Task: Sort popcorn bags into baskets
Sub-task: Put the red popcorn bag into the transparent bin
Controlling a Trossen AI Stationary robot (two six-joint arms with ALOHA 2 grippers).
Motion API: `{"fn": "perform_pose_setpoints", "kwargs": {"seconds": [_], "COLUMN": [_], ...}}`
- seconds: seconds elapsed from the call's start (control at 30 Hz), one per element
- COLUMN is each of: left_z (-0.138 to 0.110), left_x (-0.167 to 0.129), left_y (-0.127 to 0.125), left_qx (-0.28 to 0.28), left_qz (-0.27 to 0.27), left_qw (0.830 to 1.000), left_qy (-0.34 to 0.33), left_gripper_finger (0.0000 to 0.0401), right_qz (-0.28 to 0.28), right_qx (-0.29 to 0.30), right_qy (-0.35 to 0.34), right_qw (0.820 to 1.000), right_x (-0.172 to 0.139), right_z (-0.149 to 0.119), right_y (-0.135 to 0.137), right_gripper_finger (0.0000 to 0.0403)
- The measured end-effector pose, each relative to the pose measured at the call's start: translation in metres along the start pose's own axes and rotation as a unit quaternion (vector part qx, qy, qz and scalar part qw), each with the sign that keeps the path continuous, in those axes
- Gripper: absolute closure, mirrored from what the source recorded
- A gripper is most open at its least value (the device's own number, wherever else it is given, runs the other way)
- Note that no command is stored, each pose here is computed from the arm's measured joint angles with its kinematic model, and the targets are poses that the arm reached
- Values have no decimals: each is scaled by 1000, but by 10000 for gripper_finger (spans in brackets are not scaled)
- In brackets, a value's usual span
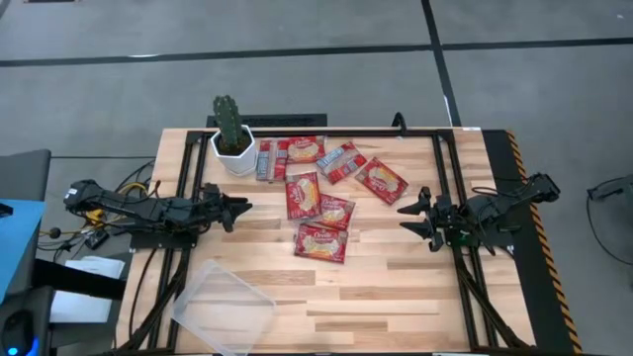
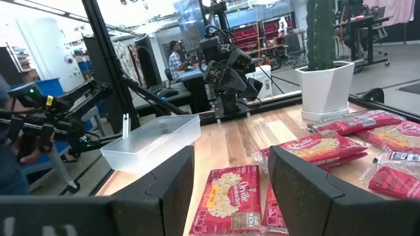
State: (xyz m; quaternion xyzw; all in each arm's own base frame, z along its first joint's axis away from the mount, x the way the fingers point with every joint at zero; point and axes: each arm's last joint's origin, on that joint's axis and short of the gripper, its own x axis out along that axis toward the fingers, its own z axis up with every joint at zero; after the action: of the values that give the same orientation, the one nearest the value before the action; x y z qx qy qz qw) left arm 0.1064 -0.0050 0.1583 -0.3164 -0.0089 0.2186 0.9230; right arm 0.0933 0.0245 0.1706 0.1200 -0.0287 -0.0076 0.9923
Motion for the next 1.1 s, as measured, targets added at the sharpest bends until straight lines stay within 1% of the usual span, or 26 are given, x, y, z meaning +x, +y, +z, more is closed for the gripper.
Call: {"fn": "perform_pose_setpoints", "kwargs": {"seconds": [0.07,0.17,0.27,0.37,0.4,0.47,0.57,0.63,0.7,0.8,0.83,0.9,0.93,1.0,1.03,1.1], "left_z": [1,2,3,4,6,12,25,40,58,78,84,92,94,95,93,83], "left_x": [0,0,0,0,0,-1,-3,-5,-6,2,6,17,25,41,50,68], "left_y": [1,2,2,1,-1,-7,-21,-34,-49,-74,-83,-97,-103,-109,-110,-107], "left_qx": [-17,-59,-72,-115,-135,-164,-183,-187,-159,-95,-78,-50,-46,-57,-70,-93], "left_qz": [12,33,47,37,23,-28,-111,-146,-156,-126,-110,-71,-46,9,37,80], "left_qw": [1000,997,995,991,989,984,974,967,970,985,989,996,998,998,996,989], "left_qy": [-13,-37,-53,-56,-59,-62,-73,-89,-94,-68,-57,-32,-14,22,43,84], "left_gripper_finger": [224,224,224,224,224,221,206,193,181,169,167,165,165,165,165,165], "right_qz": [0,0,0,0,0,-1,-1,-1,0,1,1,5,6,8,8,8], "right_qx": [0,0,0,0,0,0,0,0,1,4,17,80,124,204,237,278], "right_qy": [0,0,0,0,0,0,0,0,-2,-7,-8,-10,-10,-9,-9,-8], "right_qw": [1000,1000,1000,1000,1000,1000,1000,1000,1000,1000,1000,997,992,979,971,961], "right_x": [0,0,0,0,0,0,0,0,0,0,0,0,0,0,0,0], "right_z": [0,0,0,0,0,0,0,0,0,1,2,2,2,2,2,2], "right_y": [0,0,0,0,0,0,0,0,0,0,0,1,1,1,1,1], "right_gripper_finger": [182,182,182,182,182,182,182,182,182,182,182,182,182,182,182,182]}}
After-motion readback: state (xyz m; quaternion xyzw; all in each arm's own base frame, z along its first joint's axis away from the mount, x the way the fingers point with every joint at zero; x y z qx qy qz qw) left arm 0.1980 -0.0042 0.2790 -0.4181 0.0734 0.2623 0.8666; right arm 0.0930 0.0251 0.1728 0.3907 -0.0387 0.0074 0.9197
